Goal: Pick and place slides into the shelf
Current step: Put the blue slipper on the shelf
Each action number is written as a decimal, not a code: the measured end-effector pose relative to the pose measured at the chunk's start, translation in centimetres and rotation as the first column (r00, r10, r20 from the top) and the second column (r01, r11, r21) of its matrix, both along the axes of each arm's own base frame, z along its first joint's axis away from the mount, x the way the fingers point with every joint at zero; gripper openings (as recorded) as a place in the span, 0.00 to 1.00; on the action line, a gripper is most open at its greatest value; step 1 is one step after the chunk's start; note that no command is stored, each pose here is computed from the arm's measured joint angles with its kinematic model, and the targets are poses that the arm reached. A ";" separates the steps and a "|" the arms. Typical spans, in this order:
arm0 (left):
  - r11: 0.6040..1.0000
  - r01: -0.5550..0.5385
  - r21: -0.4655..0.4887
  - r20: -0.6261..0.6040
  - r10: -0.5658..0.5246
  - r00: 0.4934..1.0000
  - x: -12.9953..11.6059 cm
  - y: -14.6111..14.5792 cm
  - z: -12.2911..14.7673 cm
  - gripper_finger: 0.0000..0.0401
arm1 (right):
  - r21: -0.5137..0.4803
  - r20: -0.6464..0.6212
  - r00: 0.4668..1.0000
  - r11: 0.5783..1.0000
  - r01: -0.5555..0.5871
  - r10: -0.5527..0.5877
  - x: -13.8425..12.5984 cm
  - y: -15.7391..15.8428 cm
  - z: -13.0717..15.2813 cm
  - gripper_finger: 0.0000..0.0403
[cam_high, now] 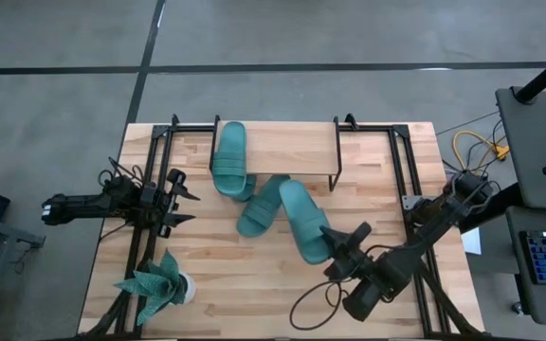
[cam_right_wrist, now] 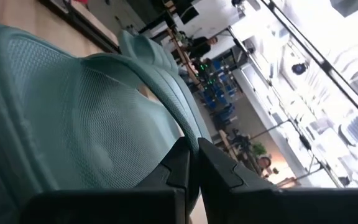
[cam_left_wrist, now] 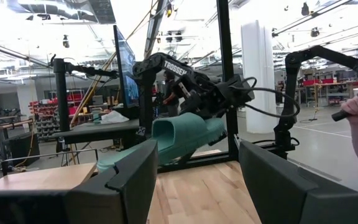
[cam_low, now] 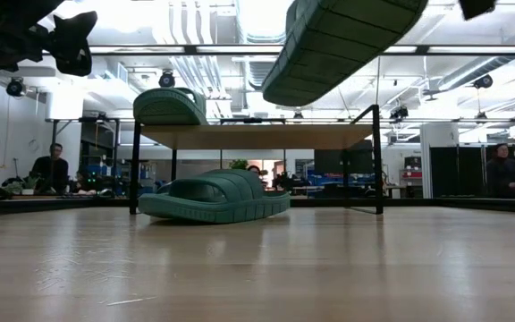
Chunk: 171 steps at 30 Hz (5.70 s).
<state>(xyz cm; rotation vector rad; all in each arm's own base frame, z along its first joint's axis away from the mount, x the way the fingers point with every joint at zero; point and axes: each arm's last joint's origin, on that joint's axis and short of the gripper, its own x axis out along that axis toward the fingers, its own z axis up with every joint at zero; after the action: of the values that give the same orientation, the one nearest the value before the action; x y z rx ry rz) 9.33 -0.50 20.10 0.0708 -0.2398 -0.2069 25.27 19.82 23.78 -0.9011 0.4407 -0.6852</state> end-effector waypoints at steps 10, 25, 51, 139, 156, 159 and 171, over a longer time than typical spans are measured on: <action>1.000 -0.001 0.000 0.000 0.001 1.000 0.0 0.0 0.0 0.53 | 0.038 0.039 0.995 0.995 0.089 -0.090 2.1 -2.0 1.2 0.03; 1.000 -0.001 0.000 0.001 0.001 1.000 0.0 0.0 0.0 0.53 | 0.037 0.131 0.966 0.975 0.218 -0.221 3.6 -4.8 1.4 0.03; 1.000 0.000 0.000 0.003 0.000 1.000 0.0 0.0 0.0 0.53 | 0.234 0.113 0.969 0.954 0.188 -0.219 6.7 -6.4 6.0 0.03; 1.000 -0.001 0.000 0.002 0.001 1.000 0.0 0.0 0.0 0.53 | 0.199 0.705 0.709 0.950 -0.241 0.032 1.3 -22.3 9.9 0.03; 1.000 -0.005 0.020 0.006 0.005 1.000 0.0 0.0 0.0 0.53 | 0.167 0.563 0.826 0.974 -0.151 0.032 2.3 -22.0 5.5 0.03; 1.000 -0.005 0.020 0.006 0.005 1.000 0.0 0.0 0.0 0.53 | 0.126 0.540 0.841 0.986 -0.110 0.025 3.2 -21.5 4.8 0.03; 1.000 -0.006 0.021 0.006 0.005 1.000 0.0 0.0 0.0 0.53 | 0.087 0.431 0.894 0.992 0.093 -0.121 6.3 -20.6 2.7 0.03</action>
<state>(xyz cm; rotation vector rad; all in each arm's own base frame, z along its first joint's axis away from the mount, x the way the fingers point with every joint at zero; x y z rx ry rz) 9.33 -0.49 20.11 0.0925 -0.2435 -0.2037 31.54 -0.74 26.50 -0.6382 0.1091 -0.9429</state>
